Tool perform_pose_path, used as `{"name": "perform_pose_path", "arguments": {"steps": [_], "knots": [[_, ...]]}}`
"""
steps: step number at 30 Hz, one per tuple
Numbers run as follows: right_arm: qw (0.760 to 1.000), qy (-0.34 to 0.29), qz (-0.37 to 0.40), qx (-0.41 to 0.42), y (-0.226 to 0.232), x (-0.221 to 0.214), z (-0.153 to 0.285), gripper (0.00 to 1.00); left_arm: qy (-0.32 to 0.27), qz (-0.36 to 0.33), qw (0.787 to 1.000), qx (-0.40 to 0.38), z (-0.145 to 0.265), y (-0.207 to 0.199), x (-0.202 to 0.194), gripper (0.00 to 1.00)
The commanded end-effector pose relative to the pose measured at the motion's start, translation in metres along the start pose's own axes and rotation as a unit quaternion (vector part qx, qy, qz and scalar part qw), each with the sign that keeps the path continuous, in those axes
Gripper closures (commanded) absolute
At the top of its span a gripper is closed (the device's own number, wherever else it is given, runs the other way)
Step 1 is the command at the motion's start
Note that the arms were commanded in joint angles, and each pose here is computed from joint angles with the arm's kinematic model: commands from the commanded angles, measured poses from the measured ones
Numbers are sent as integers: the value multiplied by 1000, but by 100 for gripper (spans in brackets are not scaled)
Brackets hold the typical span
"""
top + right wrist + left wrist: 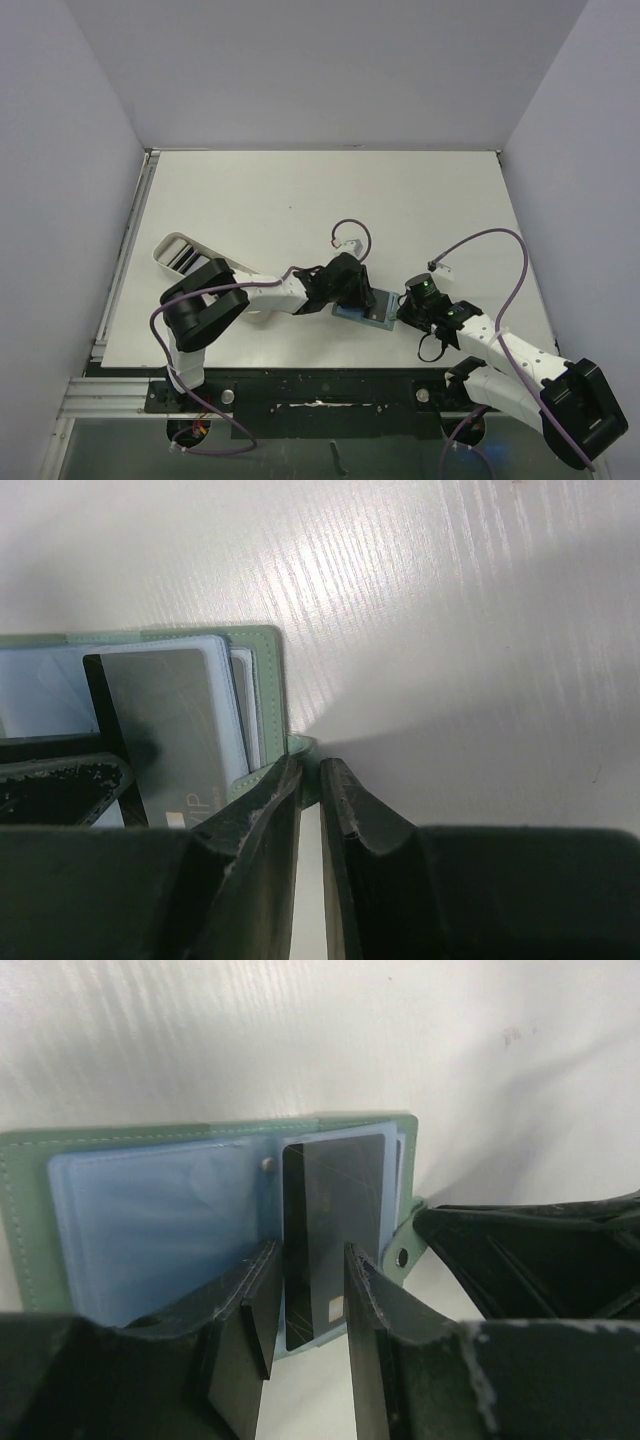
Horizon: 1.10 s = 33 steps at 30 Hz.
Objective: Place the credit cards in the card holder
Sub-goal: Insert the credit card into the card holder.
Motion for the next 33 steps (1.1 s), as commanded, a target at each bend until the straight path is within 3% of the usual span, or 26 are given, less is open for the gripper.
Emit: {"name": "perform_pose_path", "arguments": {"steps": [1,14,17,20,23,27,33], "knots": [[1000,0,5,2,0,-1,0,86,-20,-23,999,-22,2,-27,13,72],[1000,-12,15,1,4,6,3,85,-5,-28,999,-29,-3,-35,4,72],[1000,-25,18,1,7,13,11,81,-9,-32,999,-34,1,-38,7,71],[999,-35,21,6,11,20,20,73,-8,-50,998,-44,7,-41,12,60],[998,-47,21,21,15,26,31,65,-9,-73,997,-36,18,-40,21,55],[996,-67,22,51,22,36,47,55,-24,-102,994,-7,38,-30,40,29],[991,-84,40,94,32,46,67,50,-55,-145,986,64,80,0,81,27]]}}
Point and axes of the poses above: each gripper's point midway between its finger pads, its own z axis back along the fingers, its own y axis along the line the jaws close on, x = y × z, the point moved 7 cm from there along z, back along the fingers, and after that the axes turned 8 degrees about -z, right-handed, at the moved point
